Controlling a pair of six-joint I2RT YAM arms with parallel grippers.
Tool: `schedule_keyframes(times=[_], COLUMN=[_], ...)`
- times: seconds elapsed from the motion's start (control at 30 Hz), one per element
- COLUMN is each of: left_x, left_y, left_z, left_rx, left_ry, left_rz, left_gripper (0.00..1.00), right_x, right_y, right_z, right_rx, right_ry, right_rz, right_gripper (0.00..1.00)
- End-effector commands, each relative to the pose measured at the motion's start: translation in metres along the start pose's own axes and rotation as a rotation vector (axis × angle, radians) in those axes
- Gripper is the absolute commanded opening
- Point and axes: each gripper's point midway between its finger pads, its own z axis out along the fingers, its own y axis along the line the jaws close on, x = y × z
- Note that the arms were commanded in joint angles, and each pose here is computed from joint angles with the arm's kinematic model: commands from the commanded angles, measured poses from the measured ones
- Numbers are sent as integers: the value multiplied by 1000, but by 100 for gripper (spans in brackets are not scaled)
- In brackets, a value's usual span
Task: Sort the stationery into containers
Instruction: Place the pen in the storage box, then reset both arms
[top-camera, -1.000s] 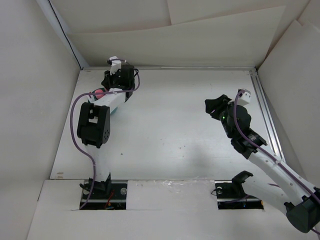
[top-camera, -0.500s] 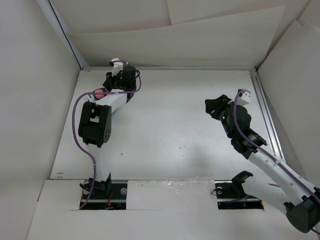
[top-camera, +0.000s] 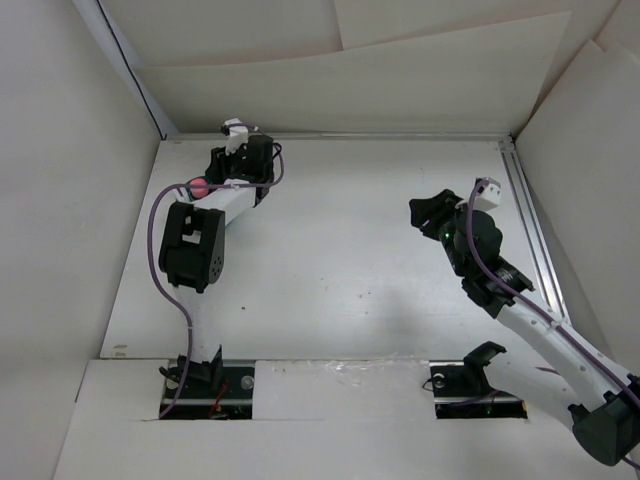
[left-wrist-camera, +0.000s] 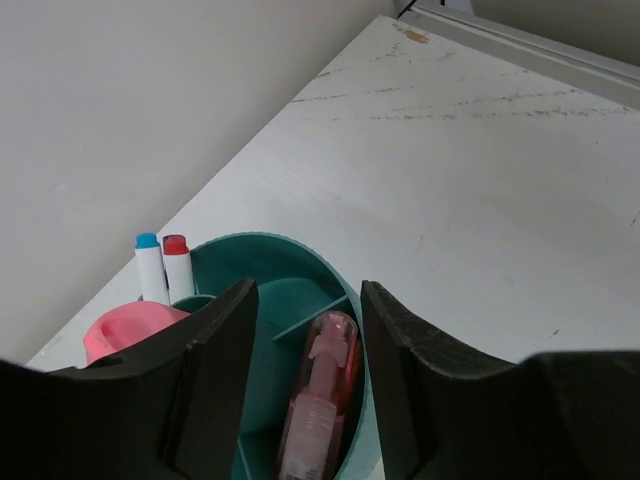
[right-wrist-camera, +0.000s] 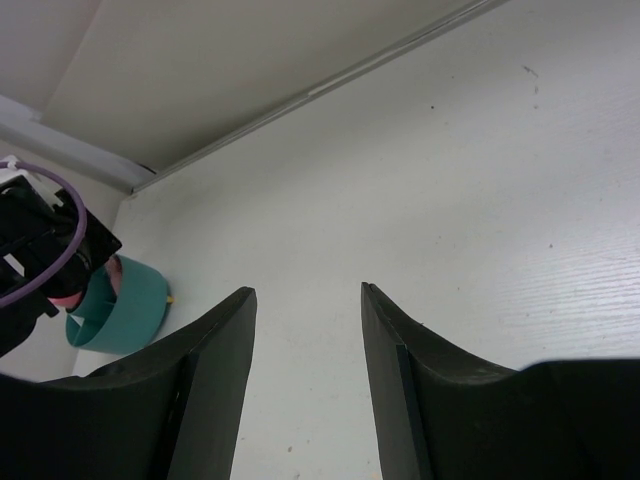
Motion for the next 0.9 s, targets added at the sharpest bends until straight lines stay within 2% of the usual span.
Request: schedule_keyframes(times=[0.0, 0.17, 0.4, 0.43, 0.47, 0.63, 0.7, 0.77, 0.8, 0.87], left_x=[-28, -50, -122, -140, -151, -199, -201, -213, -212, -199], left_y=[6, 12, 27, 37, 35, 60, 63, 79, 82, 82], left_z=[-6, -14, -51, -60, -68, -107, -120, -139, -145, -157], left_rx=[-11, 28, 183, 216, 282, 452, 518, 591, 617, 684], left_ry=[-38, -54, -111, -132, -141, -163, -137, -150, -147, -101], left_rz=[-74, -135, -331, -372, -399, -553, -606, -671, -687, -717], left_gripper=[43, 51, 58, 68, 99, 100, 100, 100, 100, 100], right_x=[-25, -25, -21, -21, -19, -19, -19, -16, -13, -8], right_y=[18, 18, 18, 18, 17, 17, 17, 16, 15, 15], right_z=[-1, -1, 1, 1, 3, 3, 3, 5, 7, 10], right_rx=[-49, -49, -51, -51, -46, -46, -46, -40, -34, -34], right_ry=[-57, -57, -45, -45, -38, -38, -38, -31, -23, -8], right_rz=[17, 17, 13, 13, 10, 10, 10, 6, 2, -3], right_gripper=[52, 52, 52, 52, 52, 52, 55, 65, 76, 86])
